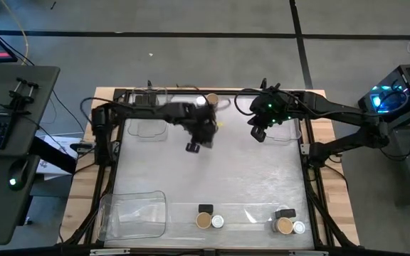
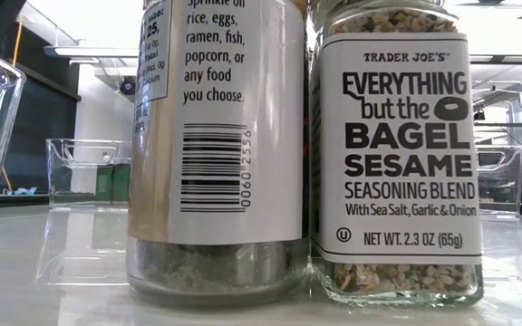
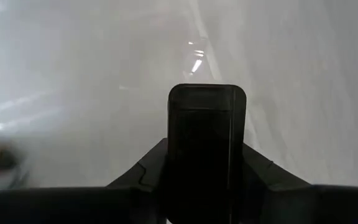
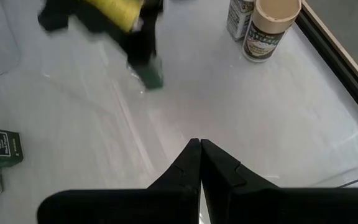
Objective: Sort spices by type
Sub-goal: Put the black seasoning can into the top left transparent bin
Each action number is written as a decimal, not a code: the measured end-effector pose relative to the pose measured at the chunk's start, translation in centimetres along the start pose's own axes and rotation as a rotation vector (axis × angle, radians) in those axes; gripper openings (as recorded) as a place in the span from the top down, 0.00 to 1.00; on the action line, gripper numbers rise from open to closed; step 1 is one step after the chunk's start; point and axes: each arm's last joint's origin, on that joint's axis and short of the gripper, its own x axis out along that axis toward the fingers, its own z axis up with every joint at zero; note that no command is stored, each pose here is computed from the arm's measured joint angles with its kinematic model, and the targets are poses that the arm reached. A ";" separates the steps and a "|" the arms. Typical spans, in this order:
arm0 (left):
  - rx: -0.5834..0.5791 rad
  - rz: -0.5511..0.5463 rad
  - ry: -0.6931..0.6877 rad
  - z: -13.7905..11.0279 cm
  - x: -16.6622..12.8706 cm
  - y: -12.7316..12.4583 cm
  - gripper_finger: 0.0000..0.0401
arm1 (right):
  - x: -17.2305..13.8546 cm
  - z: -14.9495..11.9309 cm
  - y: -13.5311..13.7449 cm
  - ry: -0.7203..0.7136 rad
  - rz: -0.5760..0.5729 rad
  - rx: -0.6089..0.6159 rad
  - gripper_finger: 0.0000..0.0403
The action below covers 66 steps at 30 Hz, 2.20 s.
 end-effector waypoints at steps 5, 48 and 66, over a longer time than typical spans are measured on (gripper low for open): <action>-0.214 0.077 -0.053 -2.3 -6.2 2.5 0.76 | 0.0 0.2 -0.5 -0.014 -0.017 0.011 1.00; -1.518 0.649 0.049 -19.5 -6.9 7.6 0.70 | -0.1 1.0 -2.7 -0.077 -0.070 0.068 1.00; -1.516 0.663 -0.055 -18.1 -8.8 8.8 0.52 | -0.1 1.0 -2.7 -0.078 -0.069 0.087 1.00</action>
